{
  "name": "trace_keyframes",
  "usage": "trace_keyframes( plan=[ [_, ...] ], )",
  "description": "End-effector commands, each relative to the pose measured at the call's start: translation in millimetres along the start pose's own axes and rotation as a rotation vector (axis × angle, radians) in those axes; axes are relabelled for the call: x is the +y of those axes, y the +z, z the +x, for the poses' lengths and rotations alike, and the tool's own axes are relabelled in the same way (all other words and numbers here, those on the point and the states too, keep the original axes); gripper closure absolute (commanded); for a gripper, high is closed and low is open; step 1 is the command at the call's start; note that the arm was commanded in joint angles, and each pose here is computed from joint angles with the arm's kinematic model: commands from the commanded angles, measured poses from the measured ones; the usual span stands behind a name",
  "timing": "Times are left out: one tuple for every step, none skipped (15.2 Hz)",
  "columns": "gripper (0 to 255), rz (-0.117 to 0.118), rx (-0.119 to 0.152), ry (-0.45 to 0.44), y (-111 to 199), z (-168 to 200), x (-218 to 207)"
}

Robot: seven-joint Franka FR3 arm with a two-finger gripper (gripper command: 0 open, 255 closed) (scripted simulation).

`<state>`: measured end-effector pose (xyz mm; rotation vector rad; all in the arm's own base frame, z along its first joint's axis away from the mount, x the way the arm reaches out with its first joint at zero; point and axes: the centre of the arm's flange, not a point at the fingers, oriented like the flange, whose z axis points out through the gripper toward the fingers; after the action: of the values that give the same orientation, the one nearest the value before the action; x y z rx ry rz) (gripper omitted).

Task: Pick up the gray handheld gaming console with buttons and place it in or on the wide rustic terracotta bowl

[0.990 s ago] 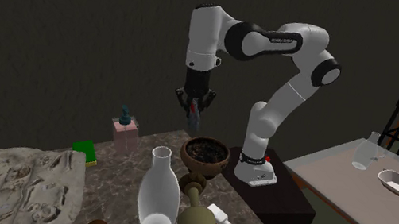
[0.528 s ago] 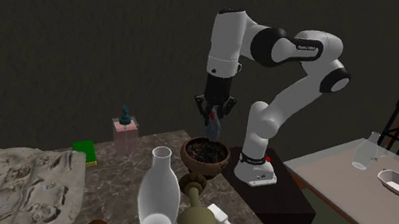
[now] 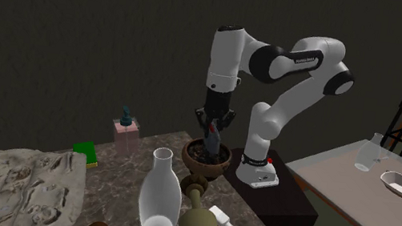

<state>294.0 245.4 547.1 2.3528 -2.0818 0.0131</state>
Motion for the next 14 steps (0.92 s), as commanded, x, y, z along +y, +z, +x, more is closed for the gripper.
trace_keyframes(
  plan=[
    [255, 0.001, 0.000, 0.000, 10.8, -0.7, 0.6],
    [255, 0.001, 0.000, 0.000, 16.1, -0.7, 0.6],
    [255, 0.001, 0.000, 0.000, 21.4, -0.7, 0.6],
    [255, 0.001, 0.000, 0.000, 26.6, -0.8, 0.7],
    [255, 0.001, 0.000, 0.000, 31.5, -0.8, 0.7],
    [255, 0.001, 0.000, 0.000, 31.5, -0.8, 0.7],
    [255, 0.001, 0.000, 0.000, 31.5, -0.8, 0.7],
    [255, 0.001, 0.000, 0.000, 31.5, -0.8, 0.7],
    [255, 0.001, 0.000, 0.000, 31.5, -0.8, 0.7],
    [255, 0.001, 0.000, 0.000, 31.5, -0.8, 0.7],
    [255, 0.001, 0.000, 0.000, 31.5, -0.8, 0.7],
    [255, 0.001, 0.000, 0.000, 31.5, -0.8, 0.7],
    [255, 0.001, 0.000, 0.000, 31.5, -0.8, 0.7],
    [0, 0.001, 0.000, 0.000, 31.5, -0.8, 0.7]
  ],
)
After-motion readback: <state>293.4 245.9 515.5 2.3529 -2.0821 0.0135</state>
